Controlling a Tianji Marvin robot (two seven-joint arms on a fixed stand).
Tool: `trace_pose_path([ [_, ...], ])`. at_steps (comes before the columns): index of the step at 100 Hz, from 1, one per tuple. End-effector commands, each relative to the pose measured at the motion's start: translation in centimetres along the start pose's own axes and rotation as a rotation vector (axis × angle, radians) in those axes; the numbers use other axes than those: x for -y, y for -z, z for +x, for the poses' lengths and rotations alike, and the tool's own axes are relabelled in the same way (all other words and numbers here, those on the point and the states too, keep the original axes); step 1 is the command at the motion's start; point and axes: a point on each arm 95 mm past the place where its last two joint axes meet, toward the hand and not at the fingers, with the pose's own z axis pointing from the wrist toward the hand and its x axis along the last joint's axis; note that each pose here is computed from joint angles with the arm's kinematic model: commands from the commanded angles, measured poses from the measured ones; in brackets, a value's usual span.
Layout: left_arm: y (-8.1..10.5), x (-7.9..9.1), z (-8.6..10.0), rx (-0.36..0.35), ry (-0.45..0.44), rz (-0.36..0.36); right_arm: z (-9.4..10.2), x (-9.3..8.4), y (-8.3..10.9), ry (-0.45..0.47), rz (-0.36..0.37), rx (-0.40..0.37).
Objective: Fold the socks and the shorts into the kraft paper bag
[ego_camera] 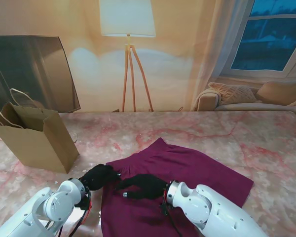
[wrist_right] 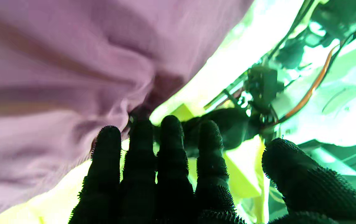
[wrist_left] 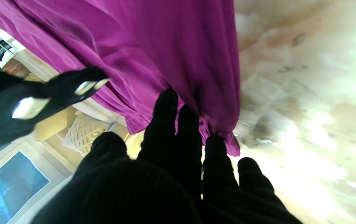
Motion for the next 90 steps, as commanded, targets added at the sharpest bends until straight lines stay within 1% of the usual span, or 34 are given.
trace_pose_path([
  [1,0.5,-0.7,-1.0,0.025,-0.012,-0.022,-0.1,-0.5,1.2,0.003,-0.002,0.022],
  [6,0.6,-0.7,-1.2,0.029,-0.013,-0.023,-0.1,-1.3,2.0,0.015,-0.024,0.058],
  [14,0.8,-0.7,-1.6,0.035,-0.014,-0.016,-0.4,-2.4,3.6,0.042,-0.049,0.135],
  [23,1.2,-0.8,-1.8,0.044,-0.016,-0.012,-0.9,-3.3,5.7,0.075,-0.067,0.253],
  [31,1.4,-0.8,-1.9,0.047,-0.019,-0.008,-1.3,-3.4,7.6,0.094,-0.074,0.371],
  [38,1.6,-0.8,-1.9,0.048,-0.023,-0.007,-1.6,-3.2,8.9,0.095,-0.072,0.468],
  [47,1.7,-0.8,-1.9,0.046,-0.031,-0.009,-2.1,-2.9,10.2,0.1,-0.041,0.56],
  [59,1.8,-0.8,-2.0,0.044,-0.049,-0.01,-2.9,-2.4,10.8,0.092,-0.017,0.645],
  [67,2.1,-0.9,-2.0,0.045,-0.062,-0.007,-3.4,-2.5,10.8,0.079,0.003,0.679],
  [79,2.6,-1.3,-2.2,0.051,-0.08,-0.008,-4.1,-2.9,10.3,0.055,0.017,0.703],
  [90,3.1,-1.5,-2.2,0.055,-0.092,-0.012,-4.7,-3.6,9.3,0.039,0.035,0.713],
])
